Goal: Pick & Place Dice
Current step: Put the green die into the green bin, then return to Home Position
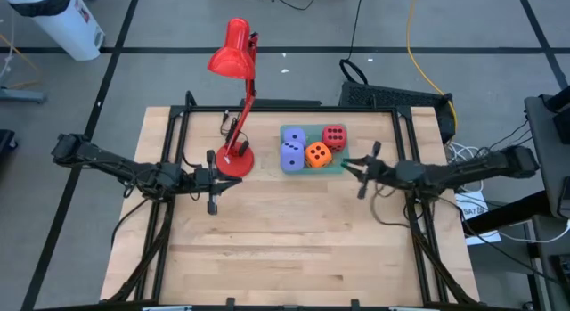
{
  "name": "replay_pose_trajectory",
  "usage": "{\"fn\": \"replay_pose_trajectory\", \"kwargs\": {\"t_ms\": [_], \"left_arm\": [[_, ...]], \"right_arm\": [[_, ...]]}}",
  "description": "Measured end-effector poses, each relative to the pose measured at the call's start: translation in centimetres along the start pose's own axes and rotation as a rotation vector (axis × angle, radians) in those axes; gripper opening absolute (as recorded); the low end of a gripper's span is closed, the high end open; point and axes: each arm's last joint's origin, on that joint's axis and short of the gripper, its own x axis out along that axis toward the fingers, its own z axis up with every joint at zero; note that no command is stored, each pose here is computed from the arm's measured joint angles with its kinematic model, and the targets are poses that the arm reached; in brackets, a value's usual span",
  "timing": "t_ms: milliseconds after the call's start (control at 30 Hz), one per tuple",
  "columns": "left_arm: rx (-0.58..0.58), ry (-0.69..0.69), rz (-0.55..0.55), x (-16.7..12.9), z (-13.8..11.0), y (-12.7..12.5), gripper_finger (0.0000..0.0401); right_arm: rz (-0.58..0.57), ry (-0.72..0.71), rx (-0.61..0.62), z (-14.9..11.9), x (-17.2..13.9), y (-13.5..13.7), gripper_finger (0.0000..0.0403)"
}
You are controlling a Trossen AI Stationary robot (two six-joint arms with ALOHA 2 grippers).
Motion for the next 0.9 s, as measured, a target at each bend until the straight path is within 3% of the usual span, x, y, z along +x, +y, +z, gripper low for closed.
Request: {"fn": "replay_pose_trajectory", "kwargs": {"t_ms": [267,433,600,767,900], "left_arm": [[-0.014,0.005,-0.001,0.0,-0.1,0.0,0.0026],[-0.011,0.019,-0.008,0.0,-0.2,0.0,0.0026],[-0.003,0.023,-0.009,0.0,-0.2,0.0,0.0026],[-0.003,0.023,-0.009,0.0,-0.2,0.0,0.0026],[-0.001,0.023,-0.009,0.0,-0.2,0.0,0.0026]], "right_arm": [[-0.265,0.276,-0.116,-0.4,6.0,0.7,0.005],[-0.181,0.467,-0.081,-2.8,7.3,0.3,0.007],[-0.119,0.486,-0.132,-3.1,7.5,0.3,0.0157],[-0.209,0.493,-0.202,-3.0,7.4,0.0,0.0261],[-0.201,0.498,-0.211,-3.0,7.4,0.0,0.0296]]}}
